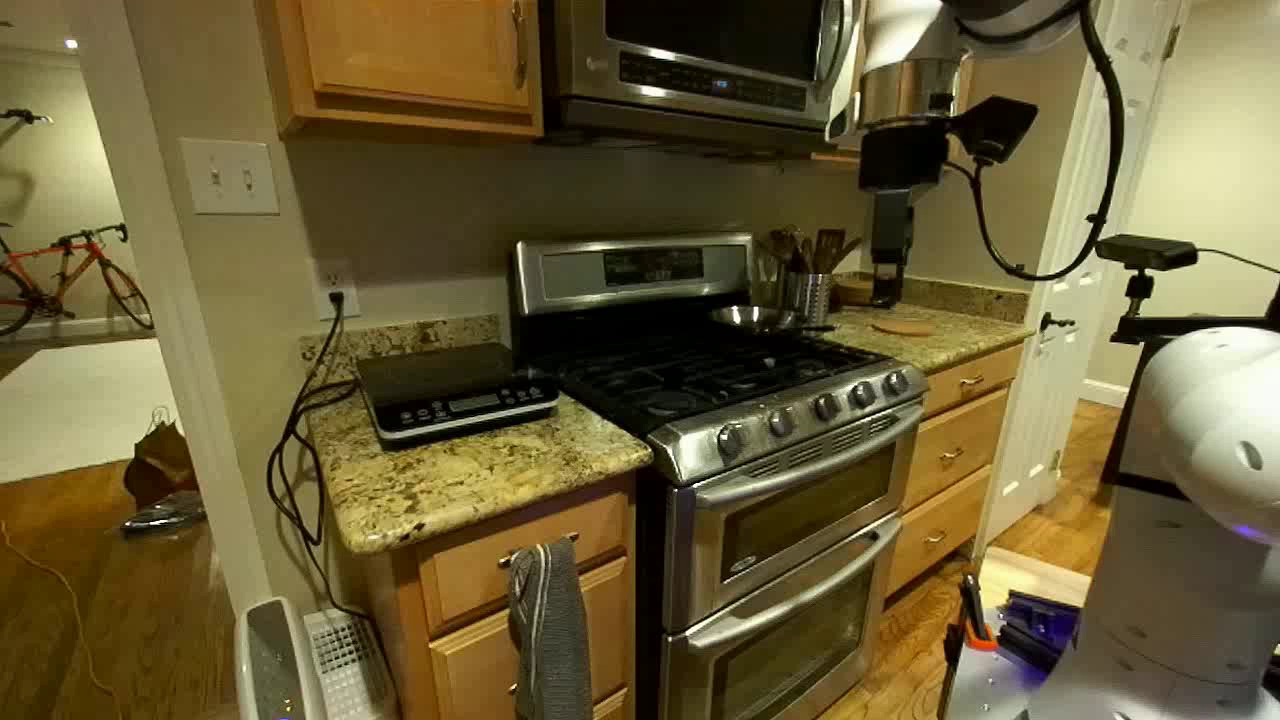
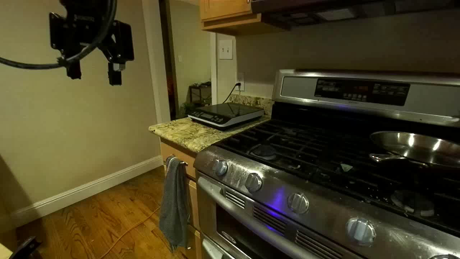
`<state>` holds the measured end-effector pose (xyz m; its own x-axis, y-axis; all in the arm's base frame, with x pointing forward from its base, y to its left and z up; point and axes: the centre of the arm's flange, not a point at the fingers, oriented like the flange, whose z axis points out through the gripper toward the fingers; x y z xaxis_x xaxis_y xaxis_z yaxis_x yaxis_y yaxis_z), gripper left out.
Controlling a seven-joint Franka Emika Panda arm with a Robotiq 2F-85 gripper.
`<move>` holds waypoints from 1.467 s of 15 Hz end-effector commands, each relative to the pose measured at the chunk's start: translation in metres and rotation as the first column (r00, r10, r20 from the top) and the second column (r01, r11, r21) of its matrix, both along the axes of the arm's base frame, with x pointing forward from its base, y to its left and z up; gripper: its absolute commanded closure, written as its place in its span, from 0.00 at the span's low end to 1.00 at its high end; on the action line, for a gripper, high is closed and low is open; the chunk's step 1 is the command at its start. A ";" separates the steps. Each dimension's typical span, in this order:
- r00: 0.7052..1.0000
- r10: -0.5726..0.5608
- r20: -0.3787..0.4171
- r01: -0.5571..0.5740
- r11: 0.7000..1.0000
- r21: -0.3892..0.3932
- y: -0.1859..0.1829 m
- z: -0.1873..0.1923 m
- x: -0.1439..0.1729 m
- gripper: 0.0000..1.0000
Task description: Open the left first top drawer
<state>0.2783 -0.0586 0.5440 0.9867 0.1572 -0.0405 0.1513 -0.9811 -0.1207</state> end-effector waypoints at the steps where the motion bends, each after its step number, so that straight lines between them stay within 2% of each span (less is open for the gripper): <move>1: 1.000 0.000 0.000 0.000 1.000 0.000 0.000 0.000 0.000 0.00; 17: 1.000 0.000 0.000 0.000 1.000 0.000 0.000 0.000 0.000 0.00; 22: 0.994 0.104 0.033 -0.103 0.994 -0.033 0.026 -0.026 0.036 0.00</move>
